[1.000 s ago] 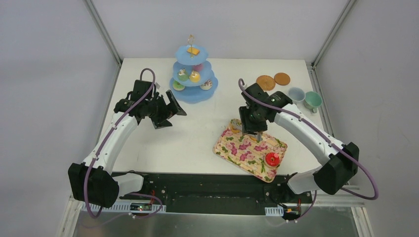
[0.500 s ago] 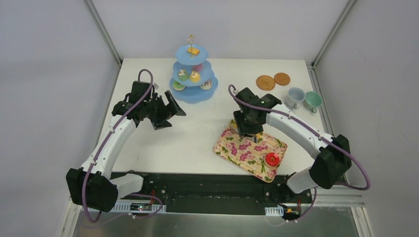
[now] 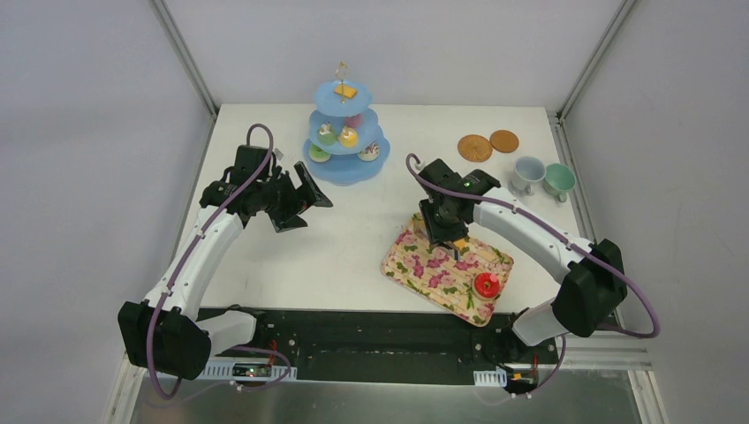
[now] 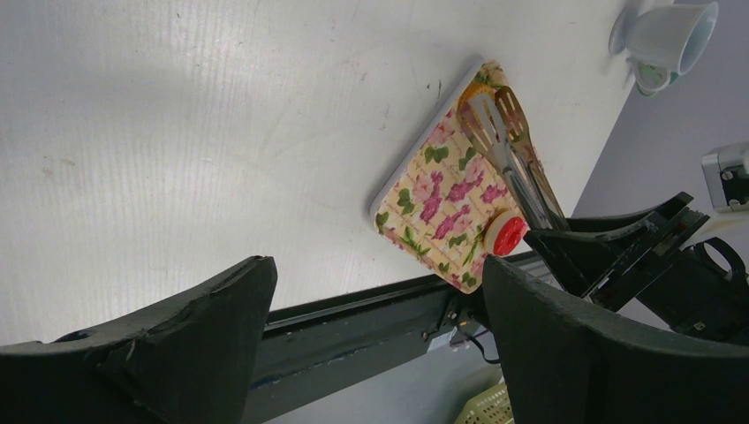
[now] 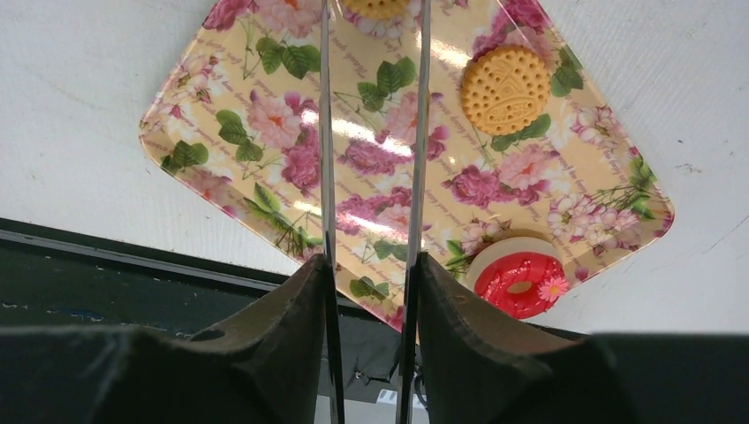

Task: Serve the afternoon tea

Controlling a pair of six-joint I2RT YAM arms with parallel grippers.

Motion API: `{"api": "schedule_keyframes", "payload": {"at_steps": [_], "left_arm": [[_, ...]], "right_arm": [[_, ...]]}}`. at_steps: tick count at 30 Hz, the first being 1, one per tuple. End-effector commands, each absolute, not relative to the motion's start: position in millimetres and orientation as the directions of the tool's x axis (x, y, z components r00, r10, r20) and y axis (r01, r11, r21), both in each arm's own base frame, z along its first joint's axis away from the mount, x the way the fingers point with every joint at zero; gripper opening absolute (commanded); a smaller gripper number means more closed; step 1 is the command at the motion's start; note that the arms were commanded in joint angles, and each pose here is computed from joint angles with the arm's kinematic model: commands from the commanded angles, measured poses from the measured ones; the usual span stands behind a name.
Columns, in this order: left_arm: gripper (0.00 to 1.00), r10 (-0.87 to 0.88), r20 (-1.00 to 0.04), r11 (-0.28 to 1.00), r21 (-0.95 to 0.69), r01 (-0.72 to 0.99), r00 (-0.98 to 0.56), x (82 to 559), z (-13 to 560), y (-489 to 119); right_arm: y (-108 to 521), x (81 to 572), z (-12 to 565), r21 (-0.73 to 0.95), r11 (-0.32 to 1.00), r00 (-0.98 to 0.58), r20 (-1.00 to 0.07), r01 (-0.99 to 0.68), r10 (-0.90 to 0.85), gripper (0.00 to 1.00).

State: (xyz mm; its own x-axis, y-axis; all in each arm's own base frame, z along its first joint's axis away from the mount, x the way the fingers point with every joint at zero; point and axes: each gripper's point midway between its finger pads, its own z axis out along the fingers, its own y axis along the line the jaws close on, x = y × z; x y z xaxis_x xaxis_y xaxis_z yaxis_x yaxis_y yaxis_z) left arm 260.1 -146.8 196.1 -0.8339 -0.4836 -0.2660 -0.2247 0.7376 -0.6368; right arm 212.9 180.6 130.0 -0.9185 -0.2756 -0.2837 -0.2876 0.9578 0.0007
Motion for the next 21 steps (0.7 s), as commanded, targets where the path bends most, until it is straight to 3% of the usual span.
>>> {"api": "schedule_keyframes", "payload": {"at_steps": [1, 6, 12, 21], "left_arm": [[0.91, -0.481, -0.264, 0.733, -0.645, -0.217, -0.836, 255.6, 199.7, -148.4], [0.91, -0.479, -0.265, 0.734, -0.644, -0.216, -0.837, 256.9, 199.1, -148.8], [0.91, -0.474, -0.264, 0.738, -0.639, -0.216, -0.840, 256.2, 197.3, -148.2], [0.91, -0.470, -0.277, 0.754, -0.620, -0.218, -0.838, 247.3, 195.9, -142.5]], "right_arm": [[183.6, 216.0, 157.6, 0.014, 0.959, -0.900, -0.350, -0.283, -0.260, 0.37], [196.3, 230.3, 194.6, 0.080, 0.954, -0.851, -0.477, -0.291, -0.219, 0.36], [243.2, 285.8, 260.2, 0.168, 0.923, -0.710, -0.690, -0.346, -0.140, 0.34], [300.4, 369.8, 350.2, 0.160, 0.906, -0.517, -0.853, -0.391, -0.073, 0.31]]}}
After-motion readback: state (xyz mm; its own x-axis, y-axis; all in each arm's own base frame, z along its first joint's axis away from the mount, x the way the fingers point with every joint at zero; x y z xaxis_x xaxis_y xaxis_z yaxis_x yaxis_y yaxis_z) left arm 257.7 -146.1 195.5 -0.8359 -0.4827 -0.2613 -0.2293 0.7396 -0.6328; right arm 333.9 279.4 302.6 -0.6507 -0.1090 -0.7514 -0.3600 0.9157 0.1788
